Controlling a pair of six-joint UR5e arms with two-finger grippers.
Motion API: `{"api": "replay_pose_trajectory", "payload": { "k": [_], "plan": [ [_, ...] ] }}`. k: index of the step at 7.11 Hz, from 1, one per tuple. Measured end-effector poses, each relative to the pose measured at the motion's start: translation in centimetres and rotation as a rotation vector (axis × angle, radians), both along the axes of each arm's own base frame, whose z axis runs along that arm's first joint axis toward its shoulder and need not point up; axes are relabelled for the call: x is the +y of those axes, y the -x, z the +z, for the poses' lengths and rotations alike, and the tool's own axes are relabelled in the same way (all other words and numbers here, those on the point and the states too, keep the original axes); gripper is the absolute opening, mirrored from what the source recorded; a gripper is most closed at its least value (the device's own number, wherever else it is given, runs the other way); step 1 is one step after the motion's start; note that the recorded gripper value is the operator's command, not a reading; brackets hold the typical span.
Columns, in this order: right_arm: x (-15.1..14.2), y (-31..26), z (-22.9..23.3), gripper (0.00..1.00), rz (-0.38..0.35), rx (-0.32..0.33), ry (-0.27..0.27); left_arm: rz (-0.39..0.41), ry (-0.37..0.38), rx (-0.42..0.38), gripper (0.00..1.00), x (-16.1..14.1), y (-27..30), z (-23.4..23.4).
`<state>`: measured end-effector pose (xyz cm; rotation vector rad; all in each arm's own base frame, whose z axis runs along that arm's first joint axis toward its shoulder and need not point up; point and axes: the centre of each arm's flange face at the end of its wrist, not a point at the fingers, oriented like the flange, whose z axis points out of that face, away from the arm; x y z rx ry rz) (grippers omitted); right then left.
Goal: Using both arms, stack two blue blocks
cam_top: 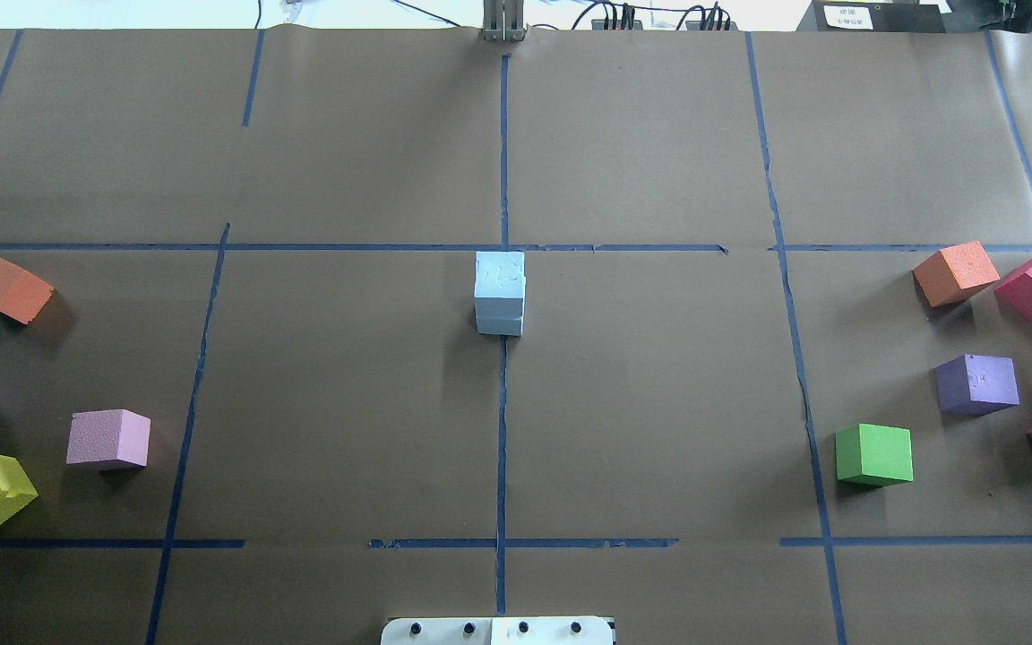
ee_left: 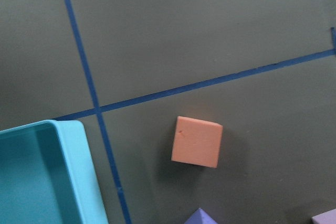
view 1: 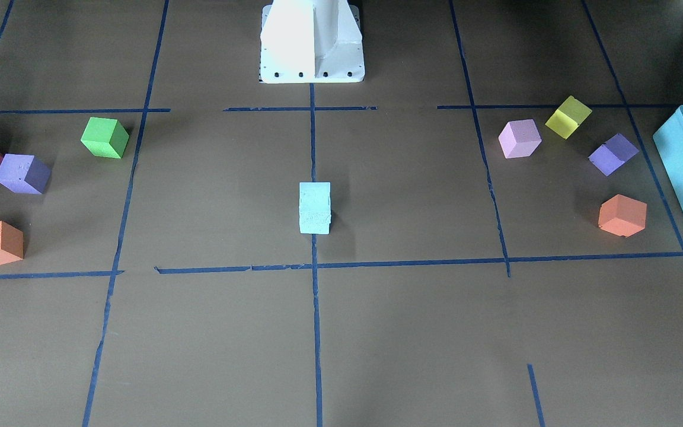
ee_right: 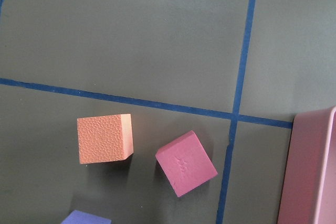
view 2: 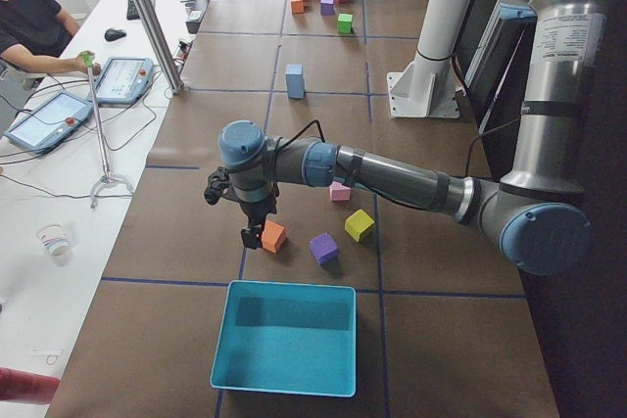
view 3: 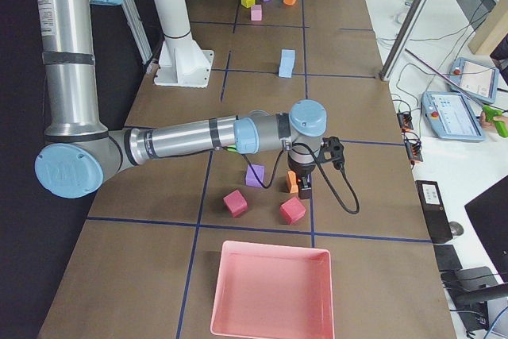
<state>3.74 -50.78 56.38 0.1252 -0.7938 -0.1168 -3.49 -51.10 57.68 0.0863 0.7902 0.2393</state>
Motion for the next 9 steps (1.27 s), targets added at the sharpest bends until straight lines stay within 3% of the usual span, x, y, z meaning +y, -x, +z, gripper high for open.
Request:
{"api": "replay_pose_trajectory", "payload": {
  "k": [2,9],
  "plan": [
    [0.6,-1.1,0.5,1.0,-0.025,-0.004,0.005,0.009,-0.005,0.004,1.0,0.1,1.6,2.5],
    [0.8,-0.9,1.0,1.0,-0.032,-0.002,0.016,0.001,-0.065,0.027,1.0,0.7,2.0,2.4]
  ]
}}
